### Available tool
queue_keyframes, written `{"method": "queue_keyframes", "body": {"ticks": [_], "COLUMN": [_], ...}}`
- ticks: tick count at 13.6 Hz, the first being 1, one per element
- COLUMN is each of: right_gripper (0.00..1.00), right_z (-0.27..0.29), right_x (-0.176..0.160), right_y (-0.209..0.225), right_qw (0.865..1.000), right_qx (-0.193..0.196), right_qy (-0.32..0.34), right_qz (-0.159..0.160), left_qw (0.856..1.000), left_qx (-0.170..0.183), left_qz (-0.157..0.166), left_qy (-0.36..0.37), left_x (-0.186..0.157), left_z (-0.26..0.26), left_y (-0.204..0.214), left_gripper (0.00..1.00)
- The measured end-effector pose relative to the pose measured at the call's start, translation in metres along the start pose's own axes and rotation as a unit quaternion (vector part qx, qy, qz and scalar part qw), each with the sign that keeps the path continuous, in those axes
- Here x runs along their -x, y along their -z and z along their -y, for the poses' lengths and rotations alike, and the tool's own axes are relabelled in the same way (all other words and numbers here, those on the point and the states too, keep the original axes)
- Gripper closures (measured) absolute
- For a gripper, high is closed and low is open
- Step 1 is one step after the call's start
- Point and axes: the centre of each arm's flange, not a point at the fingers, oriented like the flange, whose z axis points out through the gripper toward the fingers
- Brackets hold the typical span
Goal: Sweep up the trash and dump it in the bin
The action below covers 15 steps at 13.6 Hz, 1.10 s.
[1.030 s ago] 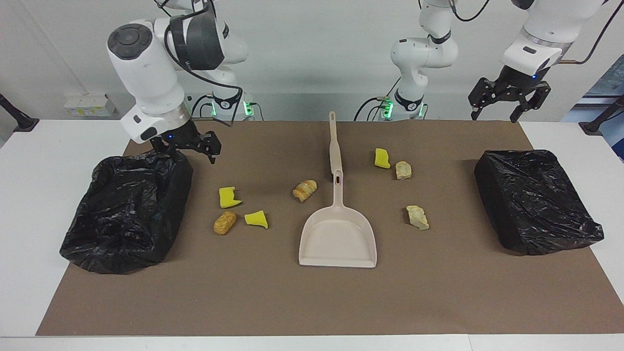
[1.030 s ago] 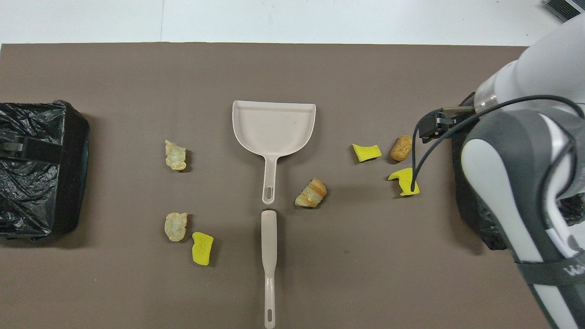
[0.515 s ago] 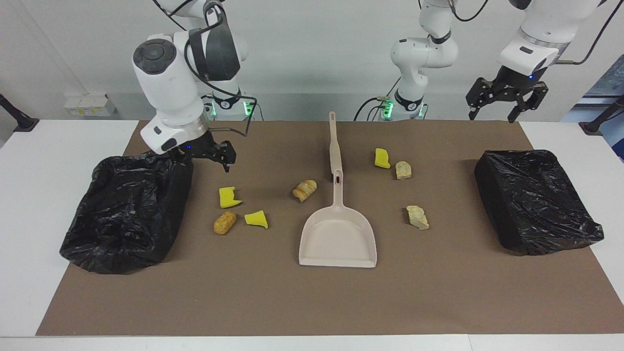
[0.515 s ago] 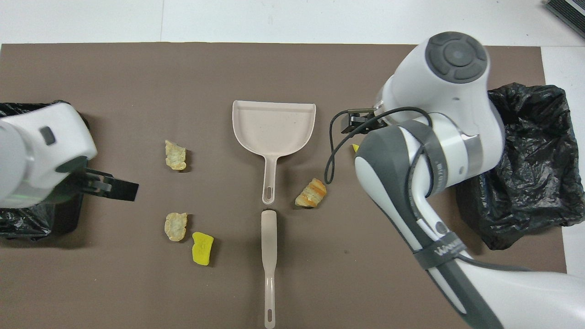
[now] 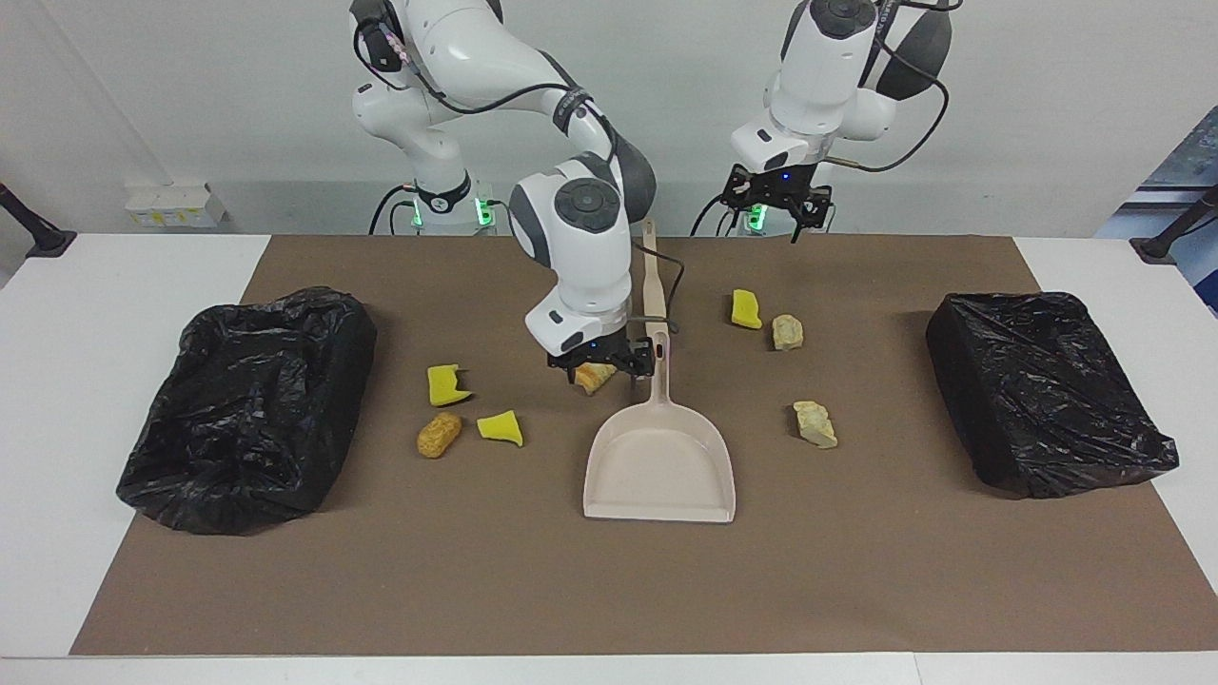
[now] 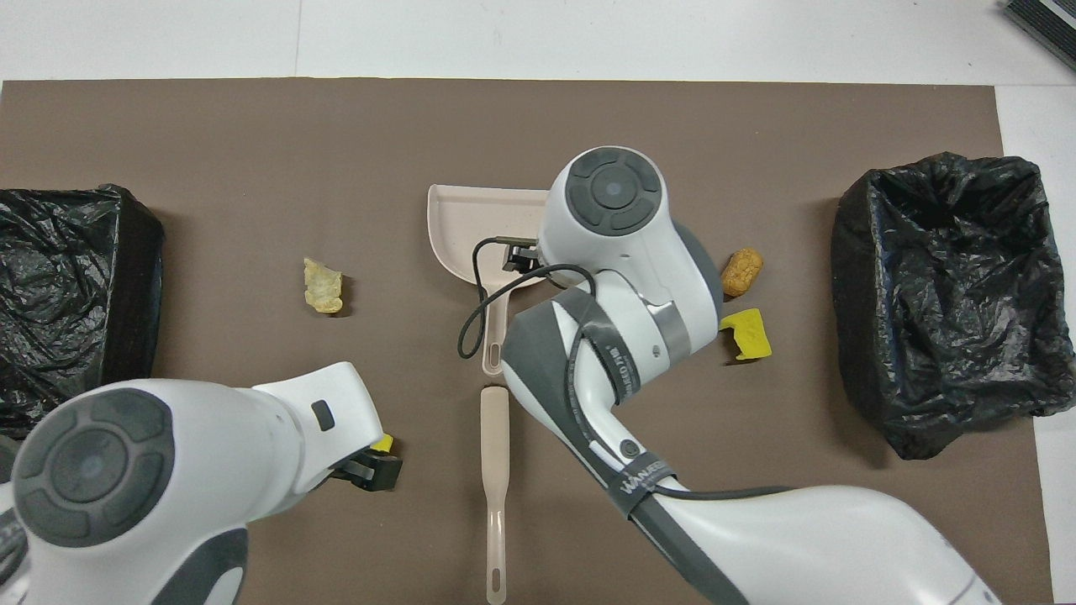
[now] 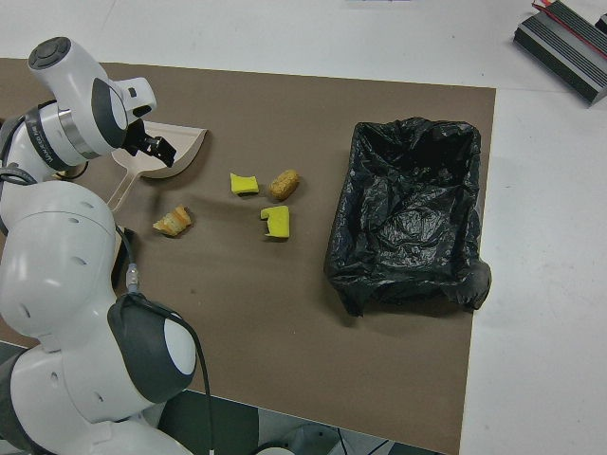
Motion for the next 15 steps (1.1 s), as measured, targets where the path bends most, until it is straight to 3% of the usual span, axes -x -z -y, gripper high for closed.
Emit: {"method": "queue_keyframes", "body": {"ticks": [4,11,15], "right_gripper": [0.00,0.00,0.04], "right_z": [0.059,0.070,0.063], "right_x": [0.024,0.031,0.032], "right_y": [-0.042,-0.051,-0.054], "right_qw": [1.000,1.000,0.999], "right_qx": [0.003,-0.001,0.017], "right_qy": [0.009,0.015,0.031], "right_qz": [0.007,0.003,0.020], "left_qw": [0.999,0.999,0.999], "left_qx": [0.018,0.012,0.010], "left_qz": [-0.001,-0.003,0.000], "left_qy": [0.036,0.043,0.045], "left_x": [0.018,0.071,0.076], "left_z": [-0.053,-0.139,-0.141], "left_y": [-0.051,-0.151,-0.161], "left_gripper": [0.00,0.00,0.00]}}
